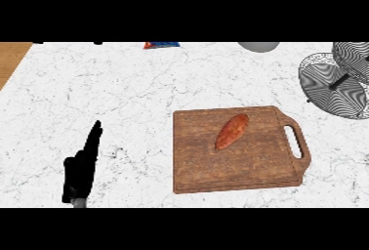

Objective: Pick the lemon from the cutting board and place it in the tiered basket

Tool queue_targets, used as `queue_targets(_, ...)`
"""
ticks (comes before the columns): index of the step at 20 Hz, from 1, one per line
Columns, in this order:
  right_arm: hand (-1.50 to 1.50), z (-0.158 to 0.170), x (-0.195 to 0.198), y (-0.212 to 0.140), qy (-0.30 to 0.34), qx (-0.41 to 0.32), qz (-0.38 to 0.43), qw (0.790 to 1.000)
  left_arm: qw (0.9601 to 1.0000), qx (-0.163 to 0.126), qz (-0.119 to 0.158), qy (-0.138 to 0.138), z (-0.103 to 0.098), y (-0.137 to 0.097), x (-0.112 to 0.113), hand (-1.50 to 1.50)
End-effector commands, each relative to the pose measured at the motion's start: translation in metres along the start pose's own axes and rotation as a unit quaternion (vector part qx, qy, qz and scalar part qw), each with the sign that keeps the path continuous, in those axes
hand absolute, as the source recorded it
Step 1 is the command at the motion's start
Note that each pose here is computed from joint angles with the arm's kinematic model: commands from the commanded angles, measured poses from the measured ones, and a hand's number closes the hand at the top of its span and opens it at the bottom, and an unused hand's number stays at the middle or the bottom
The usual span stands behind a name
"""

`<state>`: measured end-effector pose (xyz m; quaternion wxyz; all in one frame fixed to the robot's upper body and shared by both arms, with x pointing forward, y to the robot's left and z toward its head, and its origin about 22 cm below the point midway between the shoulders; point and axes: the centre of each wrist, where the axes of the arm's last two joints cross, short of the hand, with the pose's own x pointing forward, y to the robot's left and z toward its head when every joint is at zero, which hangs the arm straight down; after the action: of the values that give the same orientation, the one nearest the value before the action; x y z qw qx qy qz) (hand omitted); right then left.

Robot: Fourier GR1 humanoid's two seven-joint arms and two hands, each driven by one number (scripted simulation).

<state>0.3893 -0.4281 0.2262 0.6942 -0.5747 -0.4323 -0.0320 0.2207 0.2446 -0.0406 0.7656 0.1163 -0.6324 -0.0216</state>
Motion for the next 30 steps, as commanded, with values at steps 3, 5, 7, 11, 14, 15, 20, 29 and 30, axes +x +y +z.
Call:
queue_targets(3,-1.50,-0.004,-0.013,0.020,0.023,0.030,-0.140,0.989,0.9995,-0.001,0.006,0.030,0.004,-0.010,-0.009,0.00)
queue_targets(5,-1.50,0.011,0.005,0.047,0.015,0.035,-0.172,0.984,0.9994,-0.006,0.006,0.034,0.002,-0.003,-0.008,0.00)
queue_targets(7,-1.50,-0.007,-0.004,0.011,0.004,0.013,-0.221,0.975,0.9994,0.003,0.006,0.035,0.013,-0.021,-0.014,0.00)
queue_targets(11,-1.50,-0.013,-0.011,0.007,-0.005,-0.020,-0.277,0.961,0.9993,0.005,0.006,0.038,0.000,-0.005,-0.011,0.00)
queue_targets(14,-1.50,-0.010,0.003,-0.011,-0.021,-0.106,-0.289,0.951,0.9996,0.005,0.007,0.027,-0.006,-0.007,-0.003,0.00)
queue_targets(15,-1.50,-0.020,-0.014,-0.038,-0.017,-0.138,-0.296,0.945,0.9996,0.006,0.008,0.027,-0.006,0.008,-0.010,0.00)
queue_targets(20,-1.50,-0.025,-0.044,-0.088,0.042,-0.222,-0.302,0.926,0.9990,0.017,0.009,0.041,0.007,0.000,-0.013,0.00)
queue_targets(29,-1.50,0.004,-0.138,-0.173,0.073,-0.224,-0.308,0.922,0.9970,0.048,0.011,0.060,0.022,0.028,-0.019,0.00)
queue_targets(30,-1.50,0.011,-0.148,-0.188,0.067,-0.230,-0.304,0.922,0.9971,0.047,0.011,0.058,0.019,0.018,-0.018,0.00)
